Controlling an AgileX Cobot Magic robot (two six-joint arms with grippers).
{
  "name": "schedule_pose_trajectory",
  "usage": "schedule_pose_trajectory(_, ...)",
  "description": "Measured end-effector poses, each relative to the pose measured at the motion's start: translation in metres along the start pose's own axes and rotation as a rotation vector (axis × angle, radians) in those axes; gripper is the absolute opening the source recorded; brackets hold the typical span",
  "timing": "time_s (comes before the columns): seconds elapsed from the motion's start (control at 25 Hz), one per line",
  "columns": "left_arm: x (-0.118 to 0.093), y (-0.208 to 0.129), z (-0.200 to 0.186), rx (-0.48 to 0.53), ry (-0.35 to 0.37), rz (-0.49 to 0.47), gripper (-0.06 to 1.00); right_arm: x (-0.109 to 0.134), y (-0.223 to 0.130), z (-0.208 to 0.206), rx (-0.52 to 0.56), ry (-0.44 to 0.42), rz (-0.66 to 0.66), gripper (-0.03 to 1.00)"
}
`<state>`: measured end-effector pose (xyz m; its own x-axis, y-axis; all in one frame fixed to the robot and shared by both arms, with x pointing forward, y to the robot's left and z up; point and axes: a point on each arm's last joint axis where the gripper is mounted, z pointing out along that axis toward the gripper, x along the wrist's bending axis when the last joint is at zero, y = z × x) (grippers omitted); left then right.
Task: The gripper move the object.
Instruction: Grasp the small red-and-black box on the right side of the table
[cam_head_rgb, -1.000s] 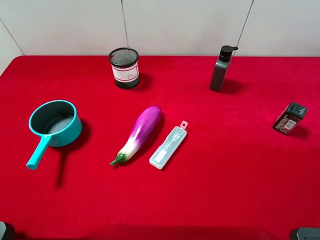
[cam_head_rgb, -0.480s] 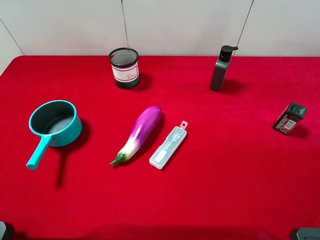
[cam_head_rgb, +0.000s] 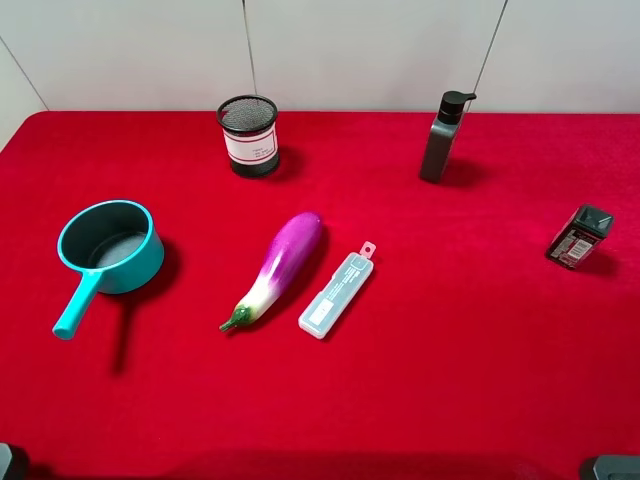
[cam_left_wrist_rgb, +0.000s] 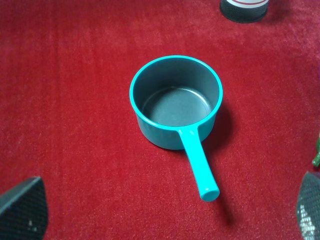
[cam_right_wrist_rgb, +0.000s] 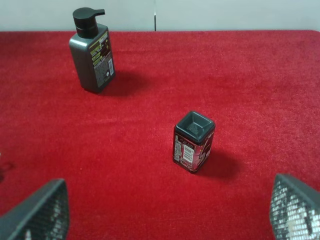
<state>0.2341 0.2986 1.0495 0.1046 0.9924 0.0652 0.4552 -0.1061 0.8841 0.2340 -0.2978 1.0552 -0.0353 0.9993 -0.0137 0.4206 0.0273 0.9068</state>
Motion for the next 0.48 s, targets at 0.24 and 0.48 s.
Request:
schedule_pose_trajectory(0.24, 0.000, 0.000, 0.000, 0.000, 0.000, 0.000, 0.98, -0.001, 0.021, 0.014, 0.059, -0.006, 0.067, 0.61)
schedule_pose_trajectory(0.48, 0.000, 0.000, 0.000, 0.000, 0.000, 0.000, 0.98, -0.003, 0.061, 0.040, 0.162, -0.026, 0.128, 0.61)
